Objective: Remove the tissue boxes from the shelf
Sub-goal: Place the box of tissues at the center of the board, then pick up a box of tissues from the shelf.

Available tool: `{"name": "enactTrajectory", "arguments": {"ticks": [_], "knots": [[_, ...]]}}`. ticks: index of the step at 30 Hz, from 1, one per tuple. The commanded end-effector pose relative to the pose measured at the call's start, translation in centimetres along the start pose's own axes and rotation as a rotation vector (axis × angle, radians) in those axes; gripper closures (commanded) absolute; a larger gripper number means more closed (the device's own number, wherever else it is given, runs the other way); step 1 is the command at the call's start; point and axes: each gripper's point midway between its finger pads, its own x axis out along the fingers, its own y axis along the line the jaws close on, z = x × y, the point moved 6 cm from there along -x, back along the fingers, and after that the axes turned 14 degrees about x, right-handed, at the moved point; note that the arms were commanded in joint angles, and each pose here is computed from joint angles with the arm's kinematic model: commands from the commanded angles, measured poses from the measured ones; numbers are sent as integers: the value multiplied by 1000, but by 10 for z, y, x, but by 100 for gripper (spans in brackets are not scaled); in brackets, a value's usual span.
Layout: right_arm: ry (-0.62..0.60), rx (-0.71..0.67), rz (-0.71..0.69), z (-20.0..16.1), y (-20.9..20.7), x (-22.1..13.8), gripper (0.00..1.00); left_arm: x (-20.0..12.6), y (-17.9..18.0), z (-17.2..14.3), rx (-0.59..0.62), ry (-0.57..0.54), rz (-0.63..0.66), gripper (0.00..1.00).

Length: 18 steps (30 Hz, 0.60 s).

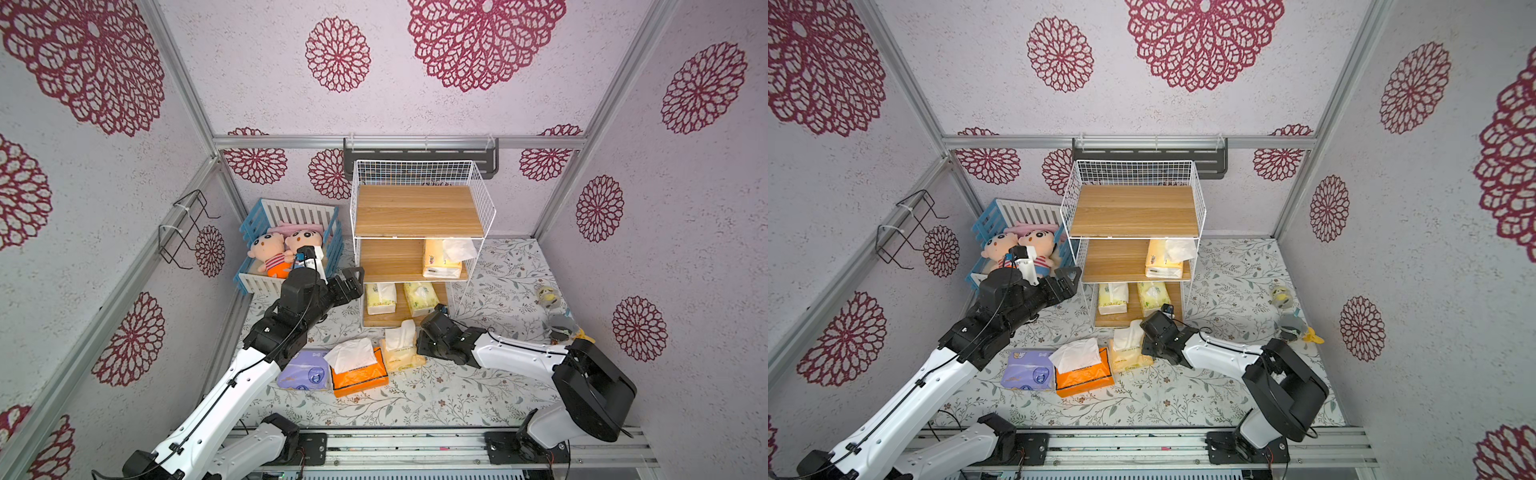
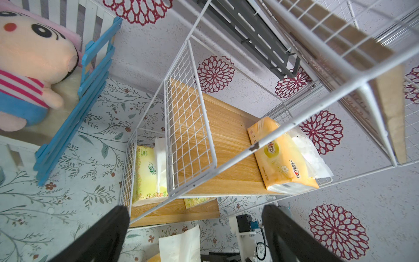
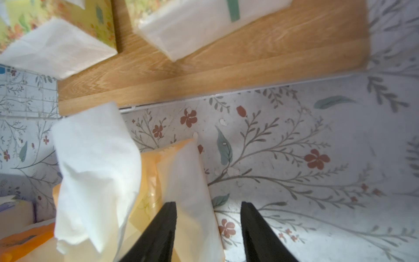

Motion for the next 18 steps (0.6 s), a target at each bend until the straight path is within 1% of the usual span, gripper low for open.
{"name": "enactTrajectory", "arguments": {"ticks": [1,4,6,9,14,18], "knots": [[-34,20,78,3,10,-12,47,-1,-5,3,3,9,-19,1],[-65,18,67,6,4,-25,46,0,-2,2,5,0,2,2],[-99,21,76,10,1,-40,43,1,-2,5,-1,-10,7,2],[-157,50,141,16,-4,-70,41,1,-6,12,-6,-25,2,2],[-247,93,288,23,-11,-121,41,6,-13,20,6,-9,-17,2],[-328,129,342,35,-14,-162,41,16,-17,24,41,-4,-29,2]]}}
